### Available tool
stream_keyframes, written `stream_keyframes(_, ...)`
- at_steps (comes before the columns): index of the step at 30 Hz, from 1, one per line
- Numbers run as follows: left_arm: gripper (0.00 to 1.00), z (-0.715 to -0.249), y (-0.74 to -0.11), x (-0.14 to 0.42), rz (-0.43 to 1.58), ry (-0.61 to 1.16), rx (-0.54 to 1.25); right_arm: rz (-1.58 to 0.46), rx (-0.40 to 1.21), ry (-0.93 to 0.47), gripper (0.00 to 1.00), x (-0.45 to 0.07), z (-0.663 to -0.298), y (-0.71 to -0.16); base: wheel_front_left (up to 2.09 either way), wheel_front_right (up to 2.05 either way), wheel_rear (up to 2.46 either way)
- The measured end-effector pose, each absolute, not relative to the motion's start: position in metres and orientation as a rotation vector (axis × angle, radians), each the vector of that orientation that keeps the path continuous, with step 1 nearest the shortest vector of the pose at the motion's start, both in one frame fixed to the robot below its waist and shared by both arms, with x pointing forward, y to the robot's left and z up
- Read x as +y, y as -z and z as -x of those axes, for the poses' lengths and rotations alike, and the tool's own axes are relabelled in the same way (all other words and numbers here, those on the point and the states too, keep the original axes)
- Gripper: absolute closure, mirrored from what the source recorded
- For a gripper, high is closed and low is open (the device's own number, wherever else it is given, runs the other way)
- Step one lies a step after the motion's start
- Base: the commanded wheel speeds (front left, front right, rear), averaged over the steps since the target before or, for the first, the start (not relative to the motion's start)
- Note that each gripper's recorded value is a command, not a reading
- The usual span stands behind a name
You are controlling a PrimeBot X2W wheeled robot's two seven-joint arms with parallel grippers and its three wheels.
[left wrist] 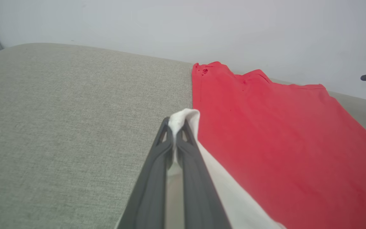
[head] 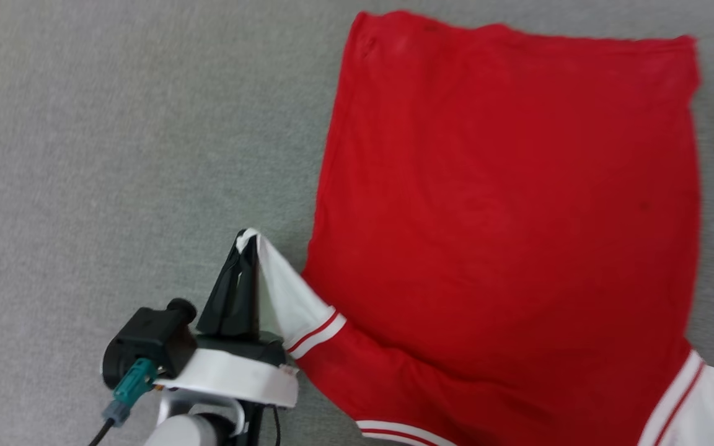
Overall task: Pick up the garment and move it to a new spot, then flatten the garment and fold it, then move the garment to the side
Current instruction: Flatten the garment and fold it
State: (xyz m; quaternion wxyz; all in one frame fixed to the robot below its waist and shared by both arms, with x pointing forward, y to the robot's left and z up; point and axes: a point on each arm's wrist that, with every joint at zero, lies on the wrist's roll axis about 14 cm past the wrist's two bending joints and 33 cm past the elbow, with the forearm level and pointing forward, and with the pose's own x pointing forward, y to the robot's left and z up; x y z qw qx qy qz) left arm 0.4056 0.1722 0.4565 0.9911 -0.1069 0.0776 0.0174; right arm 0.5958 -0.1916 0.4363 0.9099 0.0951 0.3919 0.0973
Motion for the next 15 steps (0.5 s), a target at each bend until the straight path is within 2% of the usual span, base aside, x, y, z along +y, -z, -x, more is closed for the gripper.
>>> stream_keyframes(5,1.0,-0.413,-0.445,0.173,0.215,-0.044,0.168,-0.185,0.972,-0.244,0.0,-0.164,-0.613,-0.397,0.0,0.0,0.0)
stream_keyframes(8,1.0,-0.415,-0.438,0.178,0.207,-0.063,0.18,-0.196,1.065,-0.267,0.0,-0.147,-0.611,-0.368,0.0,0.0,0.0)
stream_keyframes(13,1.0,-0.412,-0.428,0.187,0.191,-0.089,0.205,-0.182,1.137,-0.27,0.0,-0.141,-0.611,-0.349,0.0,0.0,0.0)
stream_keyframes(14,1.0,-0.412,-0.428,0.188,0.192,-0.091,0.205,-0.18,1.144,-0.269,0.5,-0.141,-0.611,-0.348,0.0,0.0,0.0)
stream_keyframes(15,1.0,-0.412,-0.428,0.188,0.194,-0.09,0.203,-0.179,1.147,-0.268,0.73,-0.141,-0.611,-0.348,0.0,0.0,0.0)
